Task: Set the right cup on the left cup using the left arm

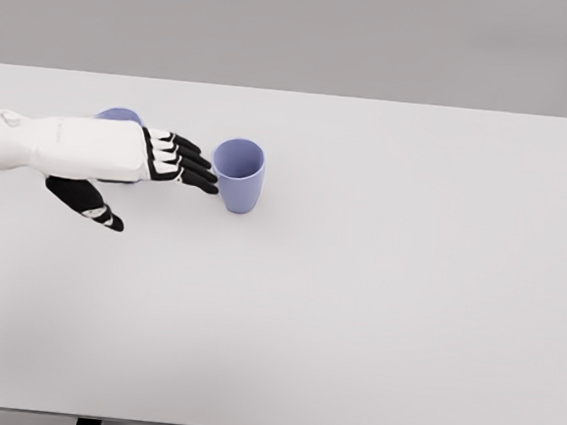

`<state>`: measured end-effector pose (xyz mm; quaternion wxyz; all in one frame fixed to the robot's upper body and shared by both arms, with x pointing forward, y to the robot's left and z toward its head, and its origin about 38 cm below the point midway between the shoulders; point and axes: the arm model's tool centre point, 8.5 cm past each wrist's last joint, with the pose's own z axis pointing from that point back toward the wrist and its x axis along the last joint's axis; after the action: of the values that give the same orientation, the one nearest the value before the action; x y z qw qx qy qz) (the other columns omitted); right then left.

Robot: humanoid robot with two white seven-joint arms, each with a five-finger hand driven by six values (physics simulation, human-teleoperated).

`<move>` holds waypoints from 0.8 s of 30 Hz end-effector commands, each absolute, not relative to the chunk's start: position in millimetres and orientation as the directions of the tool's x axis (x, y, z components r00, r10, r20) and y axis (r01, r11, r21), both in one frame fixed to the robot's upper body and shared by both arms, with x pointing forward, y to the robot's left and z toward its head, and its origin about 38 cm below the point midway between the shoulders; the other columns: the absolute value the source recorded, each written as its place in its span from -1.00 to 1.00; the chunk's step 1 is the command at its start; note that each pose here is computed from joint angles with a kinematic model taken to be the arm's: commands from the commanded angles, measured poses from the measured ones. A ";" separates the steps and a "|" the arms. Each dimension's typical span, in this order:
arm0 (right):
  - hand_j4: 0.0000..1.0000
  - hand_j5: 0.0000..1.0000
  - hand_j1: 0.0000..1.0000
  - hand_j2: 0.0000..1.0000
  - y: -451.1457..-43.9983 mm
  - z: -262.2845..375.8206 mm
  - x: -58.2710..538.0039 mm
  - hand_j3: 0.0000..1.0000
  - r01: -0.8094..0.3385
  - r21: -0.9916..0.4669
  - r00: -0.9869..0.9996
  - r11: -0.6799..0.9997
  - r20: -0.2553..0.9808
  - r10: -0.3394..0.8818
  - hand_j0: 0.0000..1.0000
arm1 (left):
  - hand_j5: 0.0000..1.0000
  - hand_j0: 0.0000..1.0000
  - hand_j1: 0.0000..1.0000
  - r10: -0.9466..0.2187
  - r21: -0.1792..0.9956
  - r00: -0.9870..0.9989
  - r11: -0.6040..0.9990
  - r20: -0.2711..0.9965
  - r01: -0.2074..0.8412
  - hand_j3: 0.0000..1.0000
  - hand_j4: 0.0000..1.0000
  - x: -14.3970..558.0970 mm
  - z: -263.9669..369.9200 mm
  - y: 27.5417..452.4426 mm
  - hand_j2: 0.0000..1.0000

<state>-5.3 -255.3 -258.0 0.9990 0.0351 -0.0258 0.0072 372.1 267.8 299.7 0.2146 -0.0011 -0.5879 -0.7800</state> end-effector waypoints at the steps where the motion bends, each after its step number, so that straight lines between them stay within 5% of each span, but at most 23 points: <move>1: 1.00 1.00 1.00 1.00 -255.3 -257.9 -6.5 1.00 -0.019 0.070 0.999 0.997 0.048 0.016 1.00 | 1.00 1.00 1.00 -0.331 0.913 -0.905 -0.214 0.268 0.348 1.00 1.00 371.8 297.1 266.6 1.00; 14: 1.00 1.00 1.00 1.00 -255.1 -257.3 -26.7 1.00 -0.006 0.069 1.000 0.998 0.015 0.005 1.00 | 1.00 1.00 1.00 -0.317 0.936 -0.916 -0.168 0.246 0.309 1.00 1.00 445.9 297.6 206.3 1.00; 24: 1.00 1.00 1.00 1.00 -255.3 -257.3 -26.8 1.00 -0.009 0.069 1.000 0.998 0.015 0.008 1.00 | 1.00 1.00 1.00 -0.410 0.916 -0.877 -0.192 0.250 0.352 1.00 1.00 474.7 269.6 212.4 1.00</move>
<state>-26.8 -255.2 -257.3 0.9994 0.0347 -0.0075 0.0040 468.5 211.8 274.5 0.2352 0.0239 -0.5870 -0.7743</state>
